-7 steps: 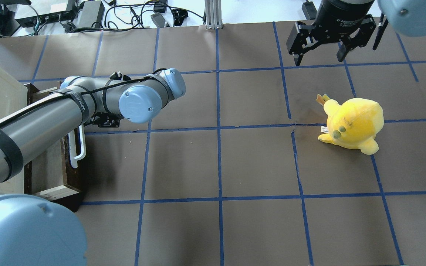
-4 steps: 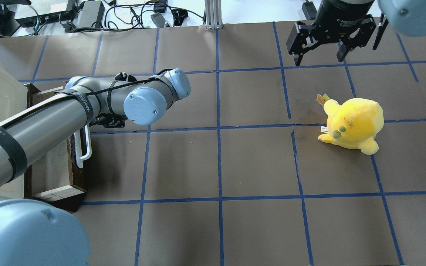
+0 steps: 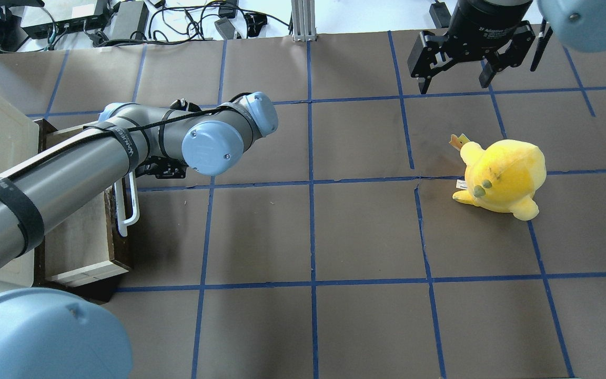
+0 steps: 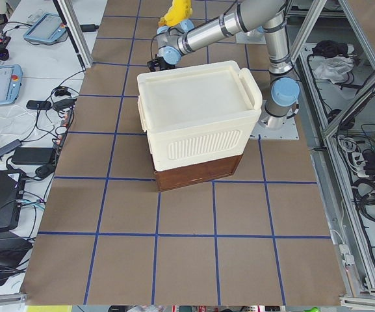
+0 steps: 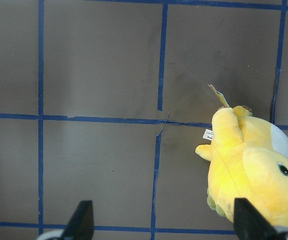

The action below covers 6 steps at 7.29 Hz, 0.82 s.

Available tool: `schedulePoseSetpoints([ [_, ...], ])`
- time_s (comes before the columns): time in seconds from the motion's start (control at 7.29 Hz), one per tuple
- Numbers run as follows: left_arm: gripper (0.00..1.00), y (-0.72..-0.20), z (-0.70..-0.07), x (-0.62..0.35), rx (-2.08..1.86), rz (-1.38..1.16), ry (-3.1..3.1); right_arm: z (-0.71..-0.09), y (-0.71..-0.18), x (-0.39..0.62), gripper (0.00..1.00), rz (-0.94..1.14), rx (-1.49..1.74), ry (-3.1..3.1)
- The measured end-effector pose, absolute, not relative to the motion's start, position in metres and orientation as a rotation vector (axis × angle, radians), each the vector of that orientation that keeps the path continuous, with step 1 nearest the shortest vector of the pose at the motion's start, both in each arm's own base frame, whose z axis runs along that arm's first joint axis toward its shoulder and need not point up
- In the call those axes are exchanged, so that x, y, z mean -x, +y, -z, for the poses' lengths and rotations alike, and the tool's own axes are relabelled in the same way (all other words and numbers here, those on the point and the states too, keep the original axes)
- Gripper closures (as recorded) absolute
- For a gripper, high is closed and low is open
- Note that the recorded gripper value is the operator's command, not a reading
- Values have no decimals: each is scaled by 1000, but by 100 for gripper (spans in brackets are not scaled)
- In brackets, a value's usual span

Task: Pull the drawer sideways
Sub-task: 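Pull the gripped handle outward, sliding the wooden drawer open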

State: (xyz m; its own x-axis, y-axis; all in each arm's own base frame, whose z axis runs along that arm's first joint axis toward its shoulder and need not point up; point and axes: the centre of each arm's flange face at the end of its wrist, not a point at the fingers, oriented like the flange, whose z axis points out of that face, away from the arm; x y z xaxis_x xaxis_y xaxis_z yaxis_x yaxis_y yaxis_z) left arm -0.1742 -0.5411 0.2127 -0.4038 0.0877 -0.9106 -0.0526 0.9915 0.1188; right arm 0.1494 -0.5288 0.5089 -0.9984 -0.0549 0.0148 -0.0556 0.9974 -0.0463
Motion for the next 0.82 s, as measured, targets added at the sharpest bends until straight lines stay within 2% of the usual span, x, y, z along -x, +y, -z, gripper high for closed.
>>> schedulePoseSetpoints([
  [0.82,71,-542,-218,191,-30,-131,2005,-509,-529,-149,0,-73,-87,-3126],
])
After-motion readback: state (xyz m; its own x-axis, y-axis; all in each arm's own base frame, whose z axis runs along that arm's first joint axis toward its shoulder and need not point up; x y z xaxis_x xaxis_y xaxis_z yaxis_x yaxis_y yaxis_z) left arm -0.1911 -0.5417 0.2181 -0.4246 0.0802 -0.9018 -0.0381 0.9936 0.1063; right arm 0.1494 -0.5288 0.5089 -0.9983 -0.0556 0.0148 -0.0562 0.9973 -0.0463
